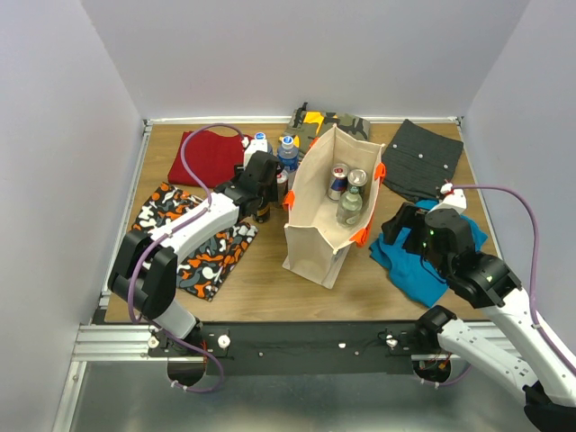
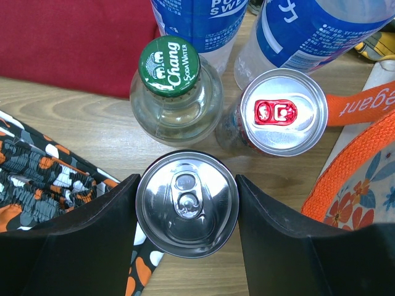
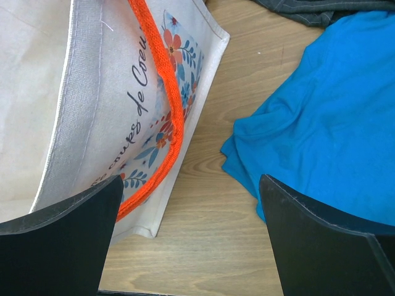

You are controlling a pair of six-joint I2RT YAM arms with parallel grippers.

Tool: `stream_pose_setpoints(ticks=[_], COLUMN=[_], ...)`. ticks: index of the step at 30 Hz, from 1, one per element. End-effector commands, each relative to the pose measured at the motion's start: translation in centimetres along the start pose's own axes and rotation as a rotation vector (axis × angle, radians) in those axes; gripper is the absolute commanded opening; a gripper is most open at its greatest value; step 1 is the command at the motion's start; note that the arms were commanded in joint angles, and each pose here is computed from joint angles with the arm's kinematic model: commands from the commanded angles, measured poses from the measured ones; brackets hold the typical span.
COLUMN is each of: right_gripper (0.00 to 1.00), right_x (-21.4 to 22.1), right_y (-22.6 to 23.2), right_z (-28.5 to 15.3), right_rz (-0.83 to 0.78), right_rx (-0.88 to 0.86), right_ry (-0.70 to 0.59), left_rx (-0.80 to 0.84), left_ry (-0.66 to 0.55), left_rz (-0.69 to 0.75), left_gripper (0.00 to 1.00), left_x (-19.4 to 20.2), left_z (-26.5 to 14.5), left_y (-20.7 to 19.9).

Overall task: Take the beverage out of the canvas bag
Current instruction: Place the drink at the center of the board.

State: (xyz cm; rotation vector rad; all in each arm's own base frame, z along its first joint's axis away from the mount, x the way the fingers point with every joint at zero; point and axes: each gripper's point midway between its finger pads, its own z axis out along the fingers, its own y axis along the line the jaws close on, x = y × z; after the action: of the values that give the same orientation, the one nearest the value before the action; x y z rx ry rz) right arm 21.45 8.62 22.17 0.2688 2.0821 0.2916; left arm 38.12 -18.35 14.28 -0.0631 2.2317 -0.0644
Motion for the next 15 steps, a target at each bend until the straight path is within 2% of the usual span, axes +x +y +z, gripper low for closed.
stream_pose_setpoints(ticks=[1,8,15], right_gripper=[1.0,1.0,1.0], right_x=[-0.09,-0.1,-0.24], right_y=[-0.28,-0.24,-0.2], right_z=[0.31,0.24,0.07], right_rz=[0.016,0.018,0.021], right_rx=[0.013,0.008,0.001], right_ry=[-0.02,-0.021,-0.028], left_rx=[0.014,0.025,0.019], left_ry=[-0.052,-0.057,-0.06], left_rz=[-0.045,-0.037,-0.039], left_gripper=[0.66,0.81,0.81], left_x=[-1.71,-2.21,-2.4], left_z=[-0.42,-0.93,-1.36], left_y=[-0.35,-0.45,-0.2])
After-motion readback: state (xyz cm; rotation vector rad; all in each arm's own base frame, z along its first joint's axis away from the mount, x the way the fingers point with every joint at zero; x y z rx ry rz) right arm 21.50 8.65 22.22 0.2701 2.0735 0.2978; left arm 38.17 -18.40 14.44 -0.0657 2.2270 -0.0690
